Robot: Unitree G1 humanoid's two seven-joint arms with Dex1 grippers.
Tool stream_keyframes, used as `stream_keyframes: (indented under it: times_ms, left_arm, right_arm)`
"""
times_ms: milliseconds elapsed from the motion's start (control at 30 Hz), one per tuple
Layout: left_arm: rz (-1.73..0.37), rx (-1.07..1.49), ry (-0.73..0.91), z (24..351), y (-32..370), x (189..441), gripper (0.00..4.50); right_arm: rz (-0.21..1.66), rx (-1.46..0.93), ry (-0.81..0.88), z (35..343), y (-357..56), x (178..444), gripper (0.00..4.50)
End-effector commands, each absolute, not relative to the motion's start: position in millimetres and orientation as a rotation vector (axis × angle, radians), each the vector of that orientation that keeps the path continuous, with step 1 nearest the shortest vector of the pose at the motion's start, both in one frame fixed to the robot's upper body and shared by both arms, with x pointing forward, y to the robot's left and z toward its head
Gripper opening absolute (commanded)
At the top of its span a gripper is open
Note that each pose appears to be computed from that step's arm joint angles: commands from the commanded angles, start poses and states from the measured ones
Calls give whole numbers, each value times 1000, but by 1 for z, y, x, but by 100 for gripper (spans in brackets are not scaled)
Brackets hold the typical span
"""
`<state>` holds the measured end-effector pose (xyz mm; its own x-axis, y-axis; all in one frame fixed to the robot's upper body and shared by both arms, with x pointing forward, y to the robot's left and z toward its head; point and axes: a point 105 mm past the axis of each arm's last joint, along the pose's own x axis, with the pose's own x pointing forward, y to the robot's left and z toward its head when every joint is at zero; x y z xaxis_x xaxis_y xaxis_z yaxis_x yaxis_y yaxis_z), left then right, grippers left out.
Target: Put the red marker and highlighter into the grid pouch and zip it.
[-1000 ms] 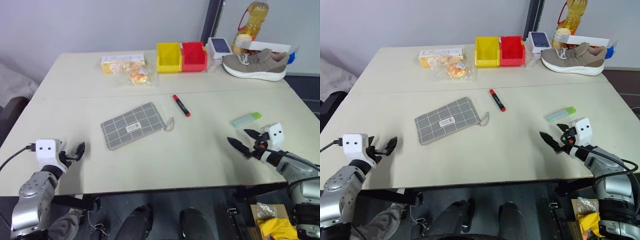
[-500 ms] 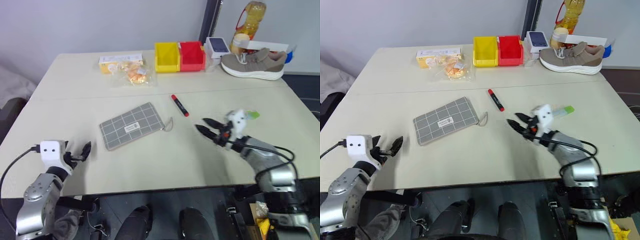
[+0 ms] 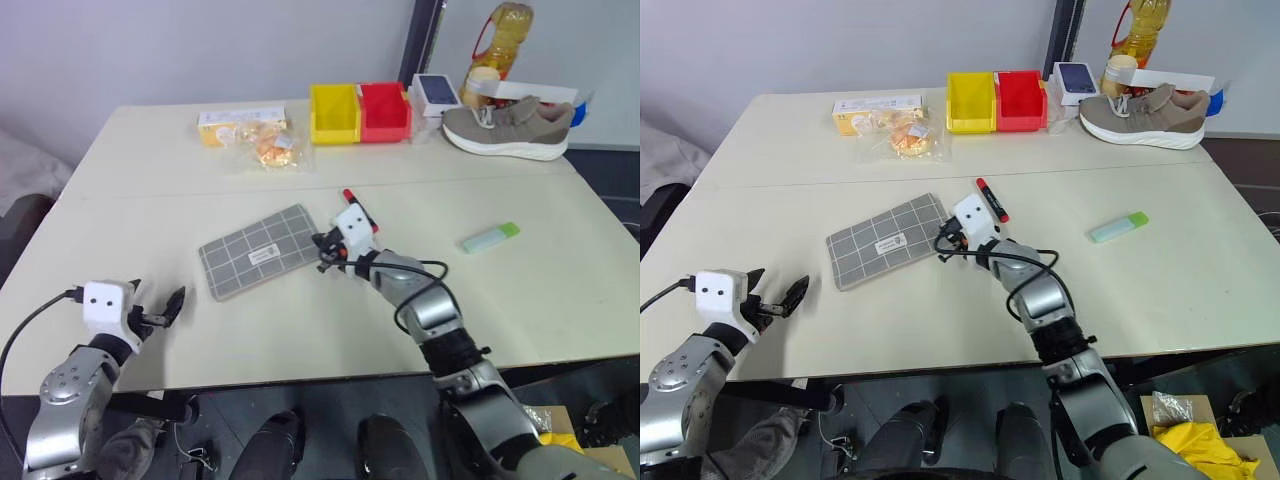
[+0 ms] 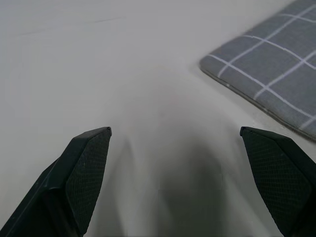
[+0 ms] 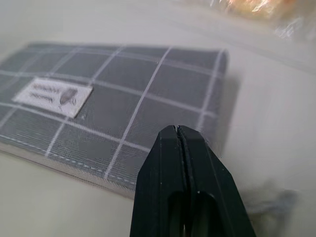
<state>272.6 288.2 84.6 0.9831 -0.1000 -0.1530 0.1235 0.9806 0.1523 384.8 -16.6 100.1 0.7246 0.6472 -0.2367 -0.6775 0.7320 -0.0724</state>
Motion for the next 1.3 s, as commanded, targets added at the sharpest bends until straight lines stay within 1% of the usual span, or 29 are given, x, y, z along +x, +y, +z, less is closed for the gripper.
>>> stream_keyframes:
  times_ms: [33,200,367,533,600,767,867,967,1000,1033,1167,1200,1233,1300]
  left_arm:
    - [-162,258,124,95,287,275,450]
    - [-237,370,132,97,286,278,450]
    - [-373,596,87,100,276,290,450]
    - [-530,821,-24,97,254,307,450]
    - [-596,884,-62,93,244,310,450]
    - [-658,941,-209,100,225,322,450]
    - [-694,972,-241,98,221,324,450]
    - [-714,978,-269,96,219,324,360]
    - [-723,981,-286,97,217,323,297]
    - [-735,973,-303,97,214,322,267]
    - [-775,964,-338,96,206,317,60]
    - [-778,962,-343,96,206,316,16]
    - [-778,959,-344,96,206,316,4]
    - [-773,948,-347,96,206,315,4]
  right_arm:
    - [665,-132,268,92,-19,395,3]
    - [677,-102,273,91,-15,393,3]
    - [687,-83,253,96,-13,392,3]
    - [686,-83,251,95,-11,391,3]
    - [687,-85,248,95,-11,390,3]
    - [686,-89,245,95,-10,389,3]
    - [684,-91,245,94,-10,389,3]
    - [683,-96,245,94,-10,388,0]
    - [684,-99,246,93,-10,387,0]
    - [685,-102,247,93,-10,387,0]
    - [693,-108,249,91,-8,385,0]
    - [694,-109,249,91,-8,385,0]
    - [696,-109,249,91,-7,384,0]
    - [698,-109,246,92,-6,384,0]
